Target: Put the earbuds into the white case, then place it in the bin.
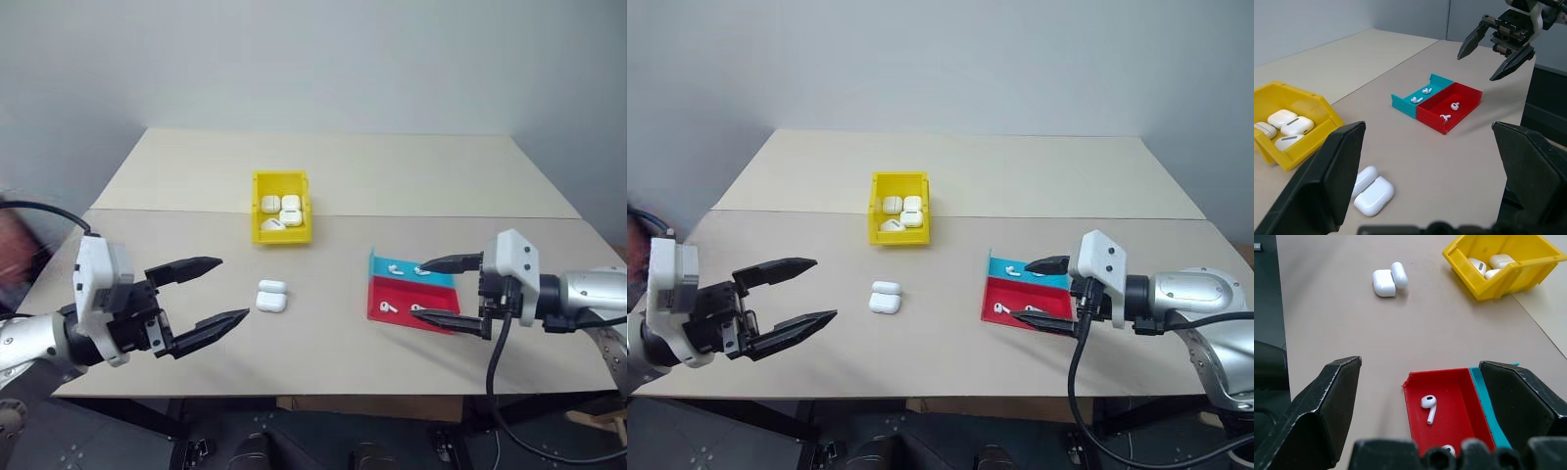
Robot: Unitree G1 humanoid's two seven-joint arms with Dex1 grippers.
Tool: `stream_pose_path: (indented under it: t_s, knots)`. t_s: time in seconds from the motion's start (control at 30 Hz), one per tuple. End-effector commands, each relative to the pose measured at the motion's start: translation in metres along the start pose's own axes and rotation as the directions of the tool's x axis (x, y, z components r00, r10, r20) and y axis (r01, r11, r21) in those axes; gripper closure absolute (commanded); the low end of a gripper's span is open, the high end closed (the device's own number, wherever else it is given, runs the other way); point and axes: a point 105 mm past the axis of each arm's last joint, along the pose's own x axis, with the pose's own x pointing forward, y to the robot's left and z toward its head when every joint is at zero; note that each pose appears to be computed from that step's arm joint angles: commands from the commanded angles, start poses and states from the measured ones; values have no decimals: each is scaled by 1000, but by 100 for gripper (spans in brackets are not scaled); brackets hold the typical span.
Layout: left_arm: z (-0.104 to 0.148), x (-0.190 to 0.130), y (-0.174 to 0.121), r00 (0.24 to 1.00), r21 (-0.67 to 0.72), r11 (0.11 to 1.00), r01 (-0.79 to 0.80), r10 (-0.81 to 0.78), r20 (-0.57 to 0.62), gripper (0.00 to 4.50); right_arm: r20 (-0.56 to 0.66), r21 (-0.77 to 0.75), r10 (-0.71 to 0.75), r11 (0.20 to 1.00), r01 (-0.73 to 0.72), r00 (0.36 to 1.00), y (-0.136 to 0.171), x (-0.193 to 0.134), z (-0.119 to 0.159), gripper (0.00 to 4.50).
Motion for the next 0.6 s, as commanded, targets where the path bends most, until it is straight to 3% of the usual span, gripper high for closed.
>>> stream_pose_path:
  t_s: [0.03,0.27,0.43,0.5,0.6]
  knots:
    - [5,0,-1,1000,34,999,25,-25,-2,0,37,-49,-20,999,21,999,-1,-6,13,4]
    - [-5,4,7,989,65,994,-89,95,-109,0,29,-46,-33,998,34,999,-2,-6,11,4]
    - [-19,7,23,893,288,918,-273,353,-279,0,31,-53,-39,998,41,999,-6,-2,11,4]
    - [-19,0,28,853,285,908,-308,396,-339,0,47,-45,-36,998,38,998,-7,-3,14,4]
    - [-27,-9,39,777,159,922,-354,384,-498,0,55,-43,-21,999,24,998,-5,-3,15,4]
